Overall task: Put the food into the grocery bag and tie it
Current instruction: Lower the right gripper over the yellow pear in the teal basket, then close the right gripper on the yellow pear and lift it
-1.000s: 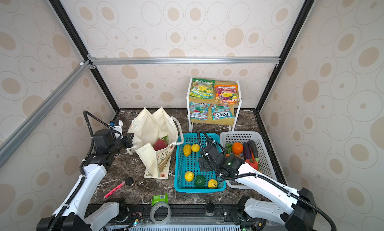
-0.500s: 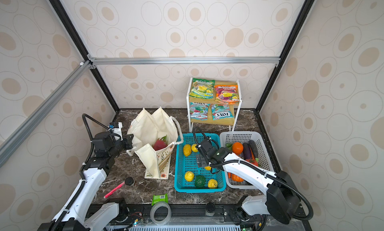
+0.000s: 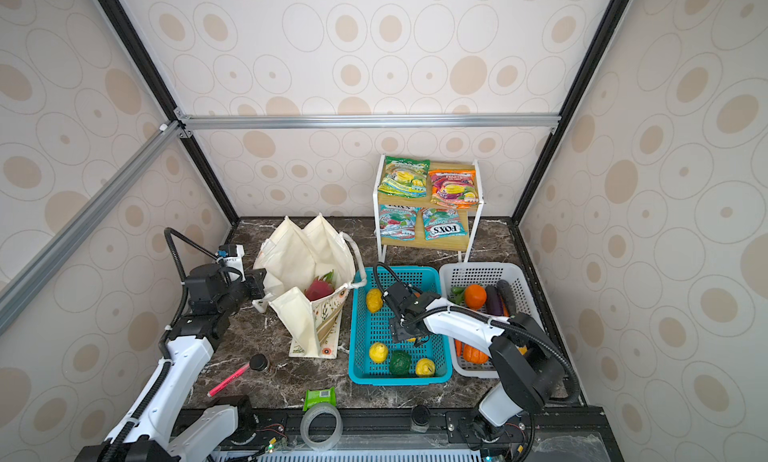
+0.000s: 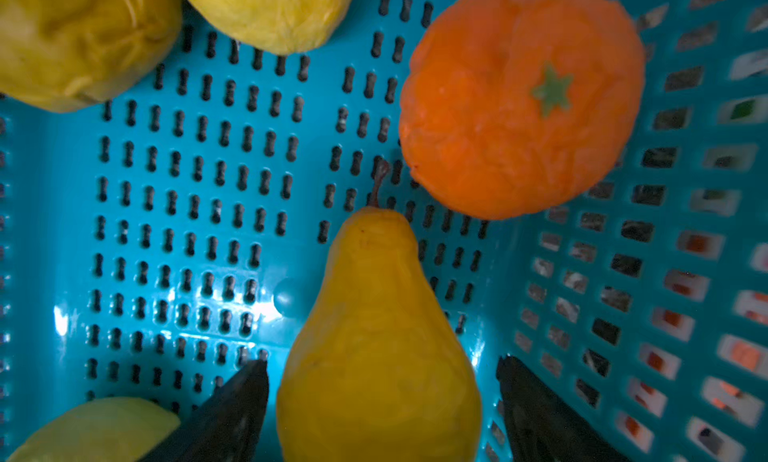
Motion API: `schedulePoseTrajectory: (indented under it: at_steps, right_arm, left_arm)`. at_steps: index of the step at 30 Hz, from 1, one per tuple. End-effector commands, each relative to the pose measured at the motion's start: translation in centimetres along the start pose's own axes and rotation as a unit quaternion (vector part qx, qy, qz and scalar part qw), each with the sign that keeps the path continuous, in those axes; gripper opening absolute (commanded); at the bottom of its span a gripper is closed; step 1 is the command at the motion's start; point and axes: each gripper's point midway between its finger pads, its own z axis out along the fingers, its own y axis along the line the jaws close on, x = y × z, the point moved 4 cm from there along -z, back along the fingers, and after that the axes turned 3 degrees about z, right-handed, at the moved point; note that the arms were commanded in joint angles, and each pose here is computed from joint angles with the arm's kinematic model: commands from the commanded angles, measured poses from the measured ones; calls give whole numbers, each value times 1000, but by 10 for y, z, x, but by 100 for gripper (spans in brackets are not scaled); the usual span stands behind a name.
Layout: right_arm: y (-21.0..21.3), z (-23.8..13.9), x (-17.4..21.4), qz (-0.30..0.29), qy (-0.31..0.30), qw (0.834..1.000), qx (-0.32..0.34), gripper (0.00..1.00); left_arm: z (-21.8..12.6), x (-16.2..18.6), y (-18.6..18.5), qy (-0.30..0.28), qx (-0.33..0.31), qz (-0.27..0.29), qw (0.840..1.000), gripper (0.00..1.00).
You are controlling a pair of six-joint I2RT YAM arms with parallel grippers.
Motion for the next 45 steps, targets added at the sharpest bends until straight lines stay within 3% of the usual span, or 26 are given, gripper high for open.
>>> schedulePoseTrajectory:
  at_steps: [1, 7, 14, 21, 30, 33, 38, 45]
  right_arm:
    - [10, -11, -8, -1, -16, 1000, -22, 89]
    - [-1, 4, -5, -8, 2, 1000, 30, 89]
    - [8, 12, -8, 8, -4, 1000, 6, 88]
    - [2, 19, -2, 21, 2, 999, 25, 82]
    - [1, 23, 1, 25, 10, 999, 30, 84]
    - [1, 24, 2, 27, 11, 999, 29, 78]
    - [3, 13, -2, 31, 4, 999, 21, 70]
    - [2, -29, -15, 38, -51, 998, -13, 68]
  left_arm:
    - [-4, -7, 2, -15, -8, 17, 1000, 0]
    - [-4, -7, 2, -16, -10, 17, 1000, 0]
    - [-4, -7, 2, -16, -12, 17, 1000, 0]
    - [-4, -6, 2, -16, -10, 17, 1000, 0]
    - [-6, -7, 1, -18, -9, 17, 1000, 0]
    - [-6, -7, 1, -19, -9, 17, 1000, 0]
    - [-6, -8, 1, -20, -9, 17, 1000, 0]
    - [-8, -8, 1, -22, -11, 19, 1000, 0]
